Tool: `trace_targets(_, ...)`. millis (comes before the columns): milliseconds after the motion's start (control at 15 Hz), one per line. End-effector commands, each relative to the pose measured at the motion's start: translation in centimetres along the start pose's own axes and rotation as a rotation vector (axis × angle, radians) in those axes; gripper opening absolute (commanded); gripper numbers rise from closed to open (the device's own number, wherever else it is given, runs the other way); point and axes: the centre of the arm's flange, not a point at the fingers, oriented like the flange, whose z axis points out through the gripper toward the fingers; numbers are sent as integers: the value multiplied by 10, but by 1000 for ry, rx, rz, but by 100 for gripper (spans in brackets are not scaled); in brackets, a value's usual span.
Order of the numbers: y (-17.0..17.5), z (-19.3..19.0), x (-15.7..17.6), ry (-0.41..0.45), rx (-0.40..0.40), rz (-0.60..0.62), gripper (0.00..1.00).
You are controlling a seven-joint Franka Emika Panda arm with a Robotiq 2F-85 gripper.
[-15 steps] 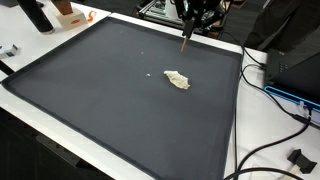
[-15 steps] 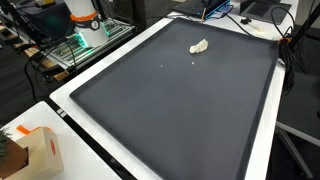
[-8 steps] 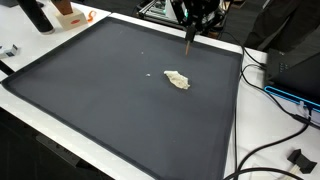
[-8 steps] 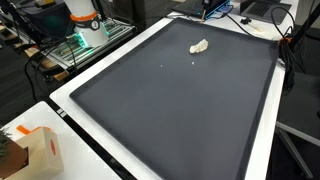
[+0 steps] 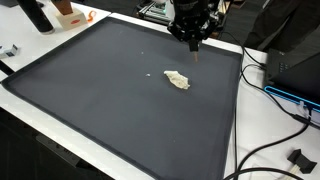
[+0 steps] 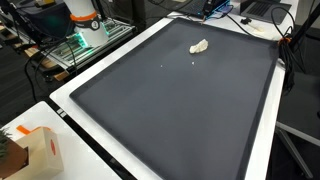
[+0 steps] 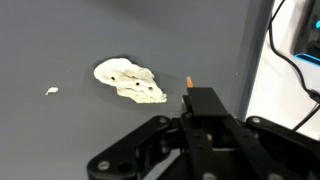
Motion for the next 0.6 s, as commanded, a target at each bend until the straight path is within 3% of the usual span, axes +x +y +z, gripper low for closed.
trace_targets(0,13,12,7,-23,111,-32,3)
trace_targets(533,34,25,12,12,272,-72,3)
